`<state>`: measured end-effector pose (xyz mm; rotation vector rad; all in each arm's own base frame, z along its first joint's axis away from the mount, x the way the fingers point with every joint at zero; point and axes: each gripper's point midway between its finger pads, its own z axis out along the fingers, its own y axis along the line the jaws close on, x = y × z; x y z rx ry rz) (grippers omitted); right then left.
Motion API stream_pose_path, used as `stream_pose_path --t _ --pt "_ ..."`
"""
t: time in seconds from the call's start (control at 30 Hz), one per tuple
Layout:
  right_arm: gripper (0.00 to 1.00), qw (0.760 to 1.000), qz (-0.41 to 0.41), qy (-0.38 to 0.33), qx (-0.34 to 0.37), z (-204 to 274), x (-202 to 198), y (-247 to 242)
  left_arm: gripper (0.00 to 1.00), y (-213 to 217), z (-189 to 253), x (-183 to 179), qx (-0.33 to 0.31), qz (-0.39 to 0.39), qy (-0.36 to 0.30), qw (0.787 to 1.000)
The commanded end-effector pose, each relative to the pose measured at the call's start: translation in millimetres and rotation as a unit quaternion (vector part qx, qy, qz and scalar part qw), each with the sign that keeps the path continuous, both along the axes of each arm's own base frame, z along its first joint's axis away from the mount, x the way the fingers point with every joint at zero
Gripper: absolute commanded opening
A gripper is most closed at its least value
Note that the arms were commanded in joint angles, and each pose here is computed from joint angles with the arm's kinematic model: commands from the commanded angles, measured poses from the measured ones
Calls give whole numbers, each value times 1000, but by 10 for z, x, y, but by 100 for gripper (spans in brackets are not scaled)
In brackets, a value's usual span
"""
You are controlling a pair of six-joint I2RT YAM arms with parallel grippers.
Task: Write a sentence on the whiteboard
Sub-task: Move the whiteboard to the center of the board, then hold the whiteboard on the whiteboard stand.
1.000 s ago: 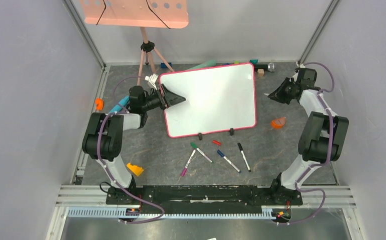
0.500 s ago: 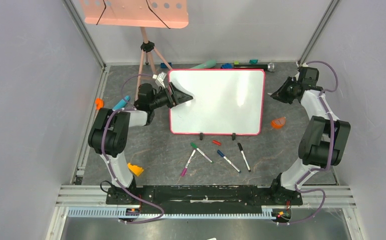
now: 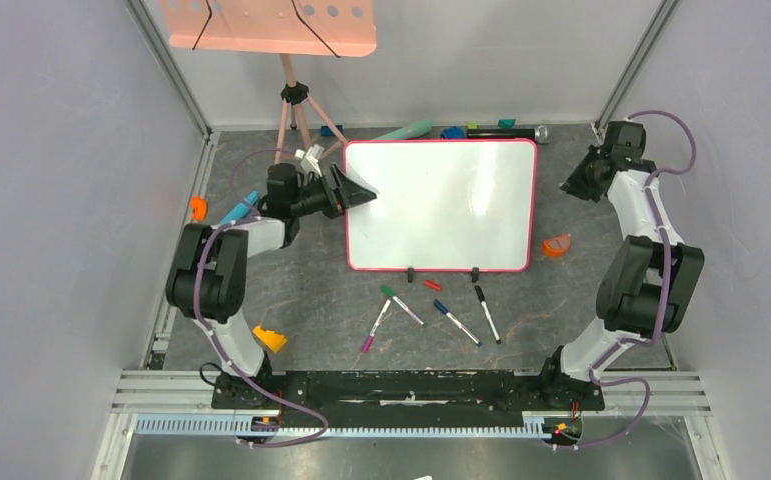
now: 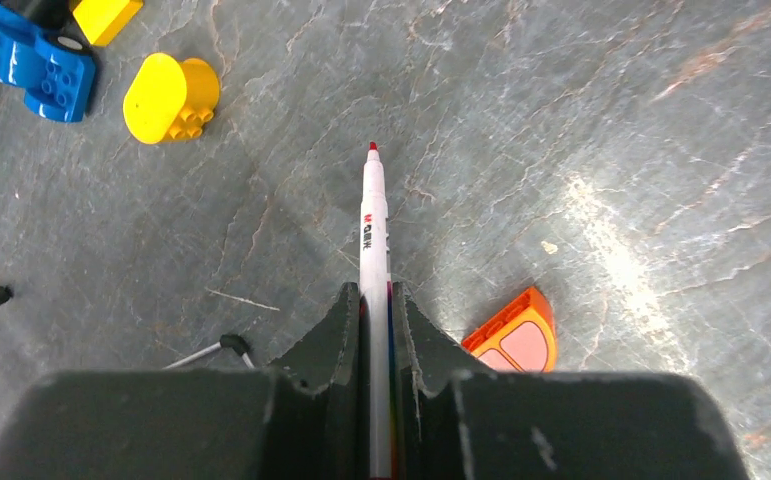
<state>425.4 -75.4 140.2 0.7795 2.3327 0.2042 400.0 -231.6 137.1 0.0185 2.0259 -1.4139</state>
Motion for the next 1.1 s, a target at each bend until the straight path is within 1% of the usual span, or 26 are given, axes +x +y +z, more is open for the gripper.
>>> stream_pose_path --t 0.0,0.13,0.17,0.27,0.4,0.53,0.67,0.83,0.9,0.93,1.0,1.07 --pt "0 998 -32 -37 -39 445 20 -168 97 273 330 43 34 15 -52 998" --pt "0 997 -53 -36 -32 475 -71 -156 97 416 366 -37 39 38 -36 998" --pt "0 998 -54 -34 -27 456 -107 -125 97 441 350 -83 40 46 -27 998" --pt "0 998 -54 -35 -22 424 -230 -42 97 499 430 -250 41 66 -27 997" --pt "0 998 -47 -34 -26 421 -398 35 97 628 398 -459 80 91 -17 992" --pt "0 998 -39 -50 -31 527 -524 100 100 736 447 -626 108 109 -27 988" --pt "0 996 -29 -75 -31 708 -567 153 100 793 478 -715 117 122 -37 985" --pt "0 992 -5 -123 -17 1045 -599 381 100 794 528 -766 92 140 -43 985" --pt "0 990 2 -141 1 1122 -625 491 100 835 591 -762 93 155 -65 981" --pt "0 988 4 -154 9 1181 -641 536 100 879 622 -752 99 168 -76 978" --pt "0 983 9 -182 23 1292 -672 622 100 974 599 -691 120 195 -65 971" --pt "0 978 16 -204 30 1406 -698 701 100 987 523 -695 155 174 -46 971"
